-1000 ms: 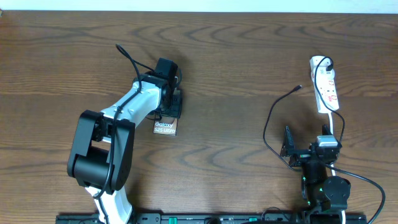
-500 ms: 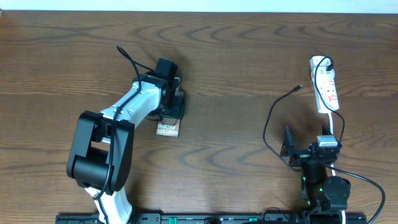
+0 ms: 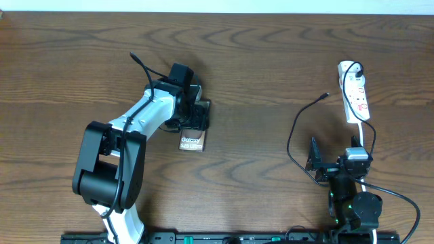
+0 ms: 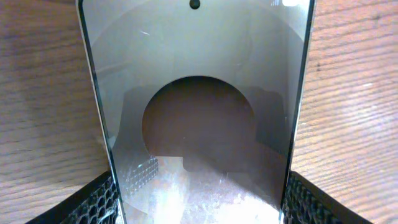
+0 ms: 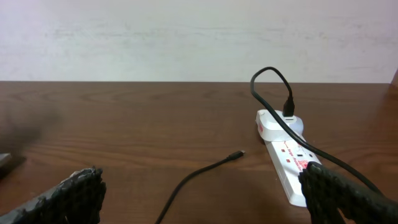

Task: Plug charger to phone and switch on socket
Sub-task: 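Lower the left gripper and close it on the phone's edge, then lift the phone with the left gripper and tilt it upright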

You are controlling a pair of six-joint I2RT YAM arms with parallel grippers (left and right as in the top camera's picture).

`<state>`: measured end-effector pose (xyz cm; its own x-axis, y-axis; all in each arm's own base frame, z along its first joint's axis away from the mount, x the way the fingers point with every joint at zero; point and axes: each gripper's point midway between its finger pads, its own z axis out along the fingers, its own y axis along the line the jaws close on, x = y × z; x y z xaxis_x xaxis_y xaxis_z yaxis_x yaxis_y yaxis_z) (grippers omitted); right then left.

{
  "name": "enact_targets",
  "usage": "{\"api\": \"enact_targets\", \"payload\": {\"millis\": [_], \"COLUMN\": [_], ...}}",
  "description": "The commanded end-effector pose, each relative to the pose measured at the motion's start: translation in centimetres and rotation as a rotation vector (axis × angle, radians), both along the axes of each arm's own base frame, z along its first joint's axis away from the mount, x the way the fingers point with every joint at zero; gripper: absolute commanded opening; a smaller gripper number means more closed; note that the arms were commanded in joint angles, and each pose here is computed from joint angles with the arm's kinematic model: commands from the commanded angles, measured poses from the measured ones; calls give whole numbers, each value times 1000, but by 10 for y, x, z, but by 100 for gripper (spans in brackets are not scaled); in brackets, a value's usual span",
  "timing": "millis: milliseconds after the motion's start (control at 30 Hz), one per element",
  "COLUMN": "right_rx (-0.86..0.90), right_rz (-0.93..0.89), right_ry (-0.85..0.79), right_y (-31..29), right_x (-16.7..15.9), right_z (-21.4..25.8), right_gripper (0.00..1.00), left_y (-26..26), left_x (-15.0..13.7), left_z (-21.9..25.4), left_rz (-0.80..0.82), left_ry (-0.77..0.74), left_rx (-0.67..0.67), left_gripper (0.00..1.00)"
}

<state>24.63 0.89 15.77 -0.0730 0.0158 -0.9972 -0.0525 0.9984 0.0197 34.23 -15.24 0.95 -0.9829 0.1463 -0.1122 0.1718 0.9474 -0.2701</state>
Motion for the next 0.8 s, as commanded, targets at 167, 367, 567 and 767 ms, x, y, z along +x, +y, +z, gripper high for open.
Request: {"api": "enact_targets", "payload": {"millis": [167, 367, 567, 767], "right_rx": [10, 10, 10, 10], "right_rz": [2, 2, 2, 2], "right_ry": [1, 1, 1, 1], "right_y": [1, 1, 1, 1], "right_x": [0, 0, 0, 0], "right_z": [-1, -1, -1, -1], "right_gripper": [99, 99, 99, 99], "left_y": [-18, -31, -51, -70], "left_x": [-8, -12, -11, -8], "left_z": [9, 16, 32, 63], "left_rz": [-26, -37, -54, -82], "left_ry": [30, 51, 62, 71], "left_rx": [-112, -202, -372, -615], "left_gripper": [57, 57, 57, 57]}}
